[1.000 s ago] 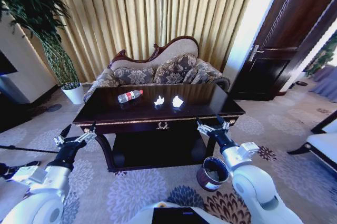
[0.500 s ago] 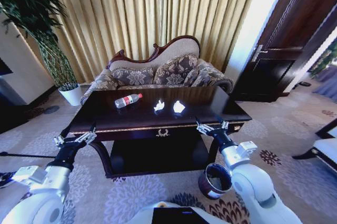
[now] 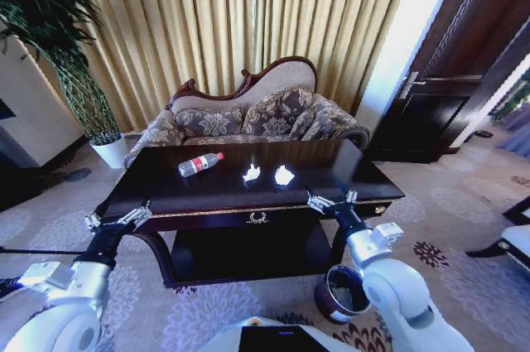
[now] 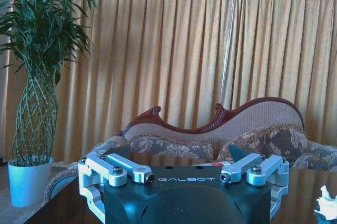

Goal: Move to the front of the table and place the trash on the table into the trash bin.

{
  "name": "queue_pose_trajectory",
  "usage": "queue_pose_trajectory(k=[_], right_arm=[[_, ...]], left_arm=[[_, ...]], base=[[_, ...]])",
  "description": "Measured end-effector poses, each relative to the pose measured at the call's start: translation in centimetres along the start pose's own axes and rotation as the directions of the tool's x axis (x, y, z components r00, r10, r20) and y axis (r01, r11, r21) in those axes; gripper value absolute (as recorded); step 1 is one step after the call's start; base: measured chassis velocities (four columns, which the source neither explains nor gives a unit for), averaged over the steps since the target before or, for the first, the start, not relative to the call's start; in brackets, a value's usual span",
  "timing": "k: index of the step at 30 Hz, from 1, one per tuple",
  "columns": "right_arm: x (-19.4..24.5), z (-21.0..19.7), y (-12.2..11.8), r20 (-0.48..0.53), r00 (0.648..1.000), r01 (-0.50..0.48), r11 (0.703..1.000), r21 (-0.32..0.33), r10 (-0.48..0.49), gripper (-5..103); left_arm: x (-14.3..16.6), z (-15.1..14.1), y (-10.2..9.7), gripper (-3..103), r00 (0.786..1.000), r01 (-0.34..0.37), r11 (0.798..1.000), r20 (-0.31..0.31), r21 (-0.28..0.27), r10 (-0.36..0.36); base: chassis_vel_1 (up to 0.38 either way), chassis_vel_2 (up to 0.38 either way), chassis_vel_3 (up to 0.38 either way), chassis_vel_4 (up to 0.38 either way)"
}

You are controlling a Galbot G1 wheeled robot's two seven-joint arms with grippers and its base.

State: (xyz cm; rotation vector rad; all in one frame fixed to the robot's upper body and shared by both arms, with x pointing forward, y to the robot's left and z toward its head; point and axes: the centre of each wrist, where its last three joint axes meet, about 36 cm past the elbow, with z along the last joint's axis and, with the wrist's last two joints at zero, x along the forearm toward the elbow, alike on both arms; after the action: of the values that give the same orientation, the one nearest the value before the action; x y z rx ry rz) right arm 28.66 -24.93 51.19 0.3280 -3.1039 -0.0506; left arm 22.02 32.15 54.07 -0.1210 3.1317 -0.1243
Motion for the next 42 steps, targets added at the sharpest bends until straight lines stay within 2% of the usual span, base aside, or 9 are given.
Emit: queue_pose_trajectory(k=[5, 10, 15, 21, 29, 42], right_arm=[[-0.8, 0.3, -0.6, -0.02, 1.0, 0.009, 1.0, 0.008, -0.008, 100], [-2.3, 0.9, -1.4, -0.092, 0.995, 0.045, 0.998, -0.037, -0.048, 100], [-4.7, 2.6, -1.2, -0.15, 0.985, 0.079, 0.996, -0.043, -0.085, 100], [-7.9, 4.1, -0.6, -0.198, 0.972, 0.12, 0.992, -0.03, -0.124, 100], [-11.1, 4.7, -0.1, -0.207, 0.967, 0.141, 0.989, -0.036, -0.146, 100], [-15.4, 4.9, 0.1, -0.202, 0.97, 0.136, 0.991, -0.001, -0.133, 100]], left_arm=[[0.0, 0.0, 0.0, 100, 1.0, 0.001, 1.0, -0.002, -0.011, -0.001], [0.1, 0.1, 0.0, 100, 1.0, -0.001, 1.0, -0.004, -0.022, 0.001], [0.2, 0.2, -0.2, 100, 1.0, -0.001, 1.0, -0.004, -0.016, 0.001], [0.5, 0.4, 0.1, 100, 1.0, 0.017, 0.999, 0.002, -0.038, -0.017], [0.7, 0.4, 0.2, 100, 1.0, 0.029, 0.999, -0.002, -0.041, -0.029], [0.8, 0.5, 0.2, 100, 0.999, 0.038, 0.998, -0.013, -0.049, -0.039]], base=[[0.0, 0.0, 0.0, 0.0], [0.0, 0.0, 0.0, 0.0], [0.0, 0.0, 0.0, 0.0], [0.0, 0.0, 0.0, 0.0], [0.0, 0.0, 0.0, 0.0], [0.0, 0.0, 0.0, 0.0]])
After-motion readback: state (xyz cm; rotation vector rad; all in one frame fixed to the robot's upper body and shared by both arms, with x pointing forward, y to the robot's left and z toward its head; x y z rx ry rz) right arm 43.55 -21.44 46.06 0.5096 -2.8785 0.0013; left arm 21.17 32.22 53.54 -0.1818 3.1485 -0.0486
